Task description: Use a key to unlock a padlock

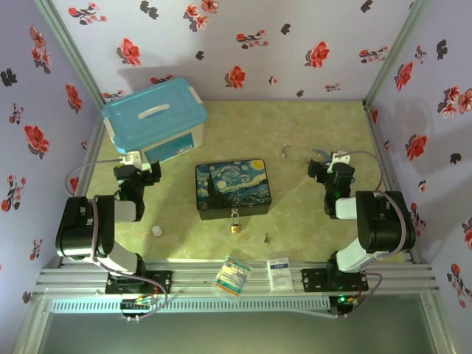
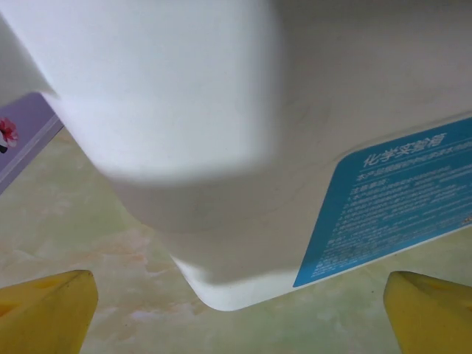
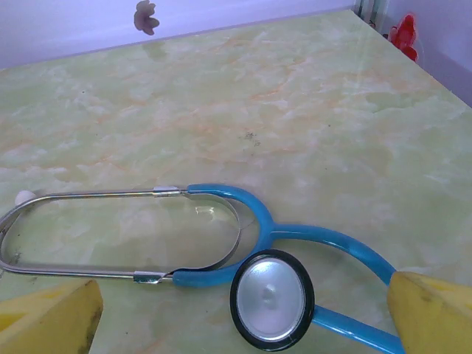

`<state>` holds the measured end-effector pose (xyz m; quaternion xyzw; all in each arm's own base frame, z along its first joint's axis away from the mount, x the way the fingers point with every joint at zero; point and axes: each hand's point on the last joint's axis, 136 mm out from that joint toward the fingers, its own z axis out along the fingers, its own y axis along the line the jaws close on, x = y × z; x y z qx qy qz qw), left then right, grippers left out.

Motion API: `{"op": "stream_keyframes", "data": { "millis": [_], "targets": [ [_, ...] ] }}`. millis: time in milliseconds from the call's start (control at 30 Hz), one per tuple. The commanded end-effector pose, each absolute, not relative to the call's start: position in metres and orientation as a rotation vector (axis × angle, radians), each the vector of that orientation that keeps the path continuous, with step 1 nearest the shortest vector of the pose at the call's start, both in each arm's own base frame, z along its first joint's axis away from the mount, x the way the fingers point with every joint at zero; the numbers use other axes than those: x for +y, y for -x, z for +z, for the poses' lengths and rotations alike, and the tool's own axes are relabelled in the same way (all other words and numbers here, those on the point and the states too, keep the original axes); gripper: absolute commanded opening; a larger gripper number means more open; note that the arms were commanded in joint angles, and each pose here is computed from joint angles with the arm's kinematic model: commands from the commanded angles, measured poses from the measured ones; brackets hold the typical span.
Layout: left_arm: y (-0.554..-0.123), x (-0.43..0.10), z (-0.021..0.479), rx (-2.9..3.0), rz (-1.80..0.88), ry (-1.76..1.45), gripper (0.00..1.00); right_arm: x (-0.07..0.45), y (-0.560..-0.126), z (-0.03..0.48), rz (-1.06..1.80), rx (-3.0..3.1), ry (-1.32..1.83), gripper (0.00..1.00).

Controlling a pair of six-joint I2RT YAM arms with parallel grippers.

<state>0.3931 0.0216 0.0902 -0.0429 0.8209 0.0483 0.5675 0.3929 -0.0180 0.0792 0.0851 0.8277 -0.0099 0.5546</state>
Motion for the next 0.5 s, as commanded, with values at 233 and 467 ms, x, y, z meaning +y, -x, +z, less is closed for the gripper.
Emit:
{"op": "stream_keyframes", "data": {
  "millis": [233, 467],
  "targets": [
    [-0.398, 0.0197, 0.094, 1.921, 0.118, 0.065, 1.0, -0.0193, -0.3969, 0.0864, -0.029, 1.933, -0.187, 0.99],
    [-0.398, 0.0198, 0.094, 1.921, 0.118, 0.065, 1.0, -0.019, -0.397, 0.0862, -0.027, 1.933, -0.188, 0.99]
  ]
}}
